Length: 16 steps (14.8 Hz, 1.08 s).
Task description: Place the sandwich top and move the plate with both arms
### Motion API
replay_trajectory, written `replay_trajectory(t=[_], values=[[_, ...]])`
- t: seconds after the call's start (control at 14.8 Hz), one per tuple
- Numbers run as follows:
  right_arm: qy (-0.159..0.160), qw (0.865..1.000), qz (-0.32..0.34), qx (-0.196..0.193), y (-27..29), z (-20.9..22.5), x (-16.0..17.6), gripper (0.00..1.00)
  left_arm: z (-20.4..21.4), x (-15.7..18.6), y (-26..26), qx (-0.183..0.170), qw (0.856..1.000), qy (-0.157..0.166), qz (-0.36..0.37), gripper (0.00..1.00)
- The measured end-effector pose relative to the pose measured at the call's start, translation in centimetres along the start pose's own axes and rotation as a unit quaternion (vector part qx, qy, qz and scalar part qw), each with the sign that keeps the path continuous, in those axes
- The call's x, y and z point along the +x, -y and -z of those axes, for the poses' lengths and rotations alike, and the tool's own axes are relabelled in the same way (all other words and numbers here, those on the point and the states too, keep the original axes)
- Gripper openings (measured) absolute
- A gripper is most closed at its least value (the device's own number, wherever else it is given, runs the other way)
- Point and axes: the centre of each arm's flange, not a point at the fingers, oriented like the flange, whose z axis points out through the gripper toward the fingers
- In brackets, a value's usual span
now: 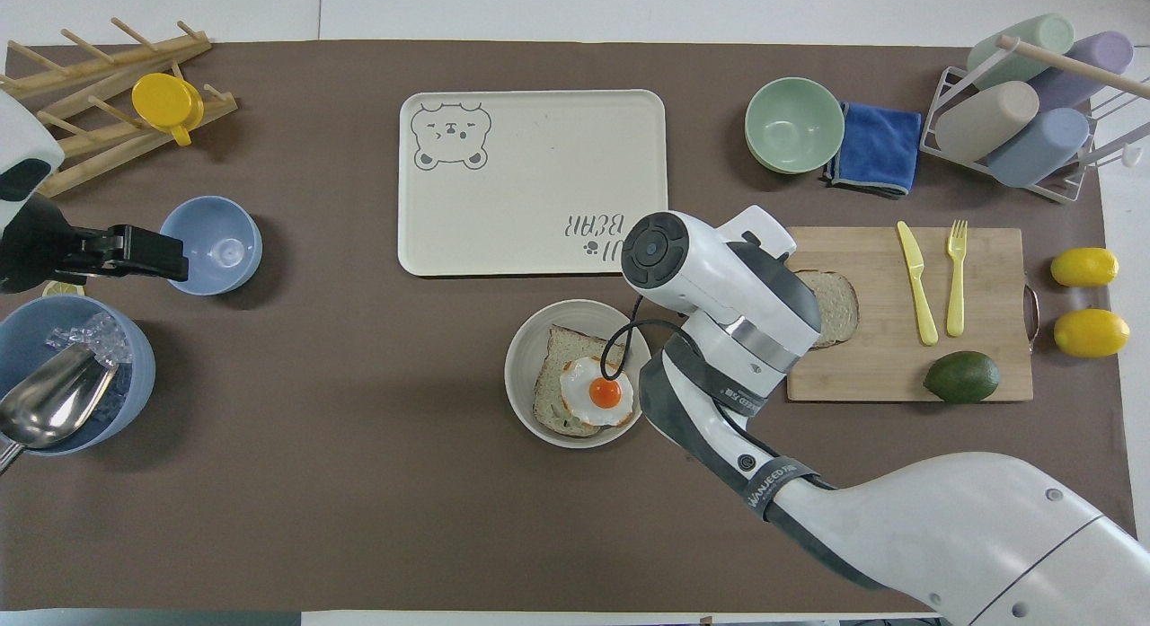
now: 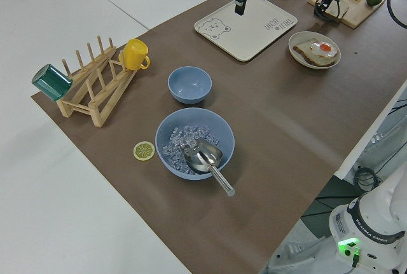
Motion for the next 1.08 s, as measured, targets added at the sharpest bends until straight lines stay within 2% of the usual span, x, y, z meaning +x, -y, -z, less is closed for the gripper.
replay_trajectory(t=[0.54, 0.61, 0.81, 0.95, 1.08], values=[[0.011, 1.0, 0.022, -0.01, -0.4, -1.4, -1.0, 0.98, 0.0, 0.0, 0.0, 0.0, 1.0, 0.0, 0.0, 1.0], [0.012, 1.0, 0.026, -0.012, -0.5, -1.5, -1.1, 0.93, 0.0, 0.0, 0.0, 0.0, 1.0, -0.001, 0.0, 1.0], [0.017, 0.999, 0.031, -0.016, -0.8, -2.2, -1.4, 0.88, 0.0, 0.0, 0.0, 0.0, 1.0, -0.002, 0.0, 1.0], [0.018, 0.999, 0.034, -0.016, -0.9, -2.3, -1.4, 0.76, 0.0, 0.0, 0.0, 0.0, 1.0, -0.002, 0.0, 1.0], [0.019, 0.999, 0.036, -0.017, -1.0, -2.4, -1.4, 0.72, 0.0, 0.1, 0.0, 0.0, 1.0, -0.002, 0.0, 1.0]])
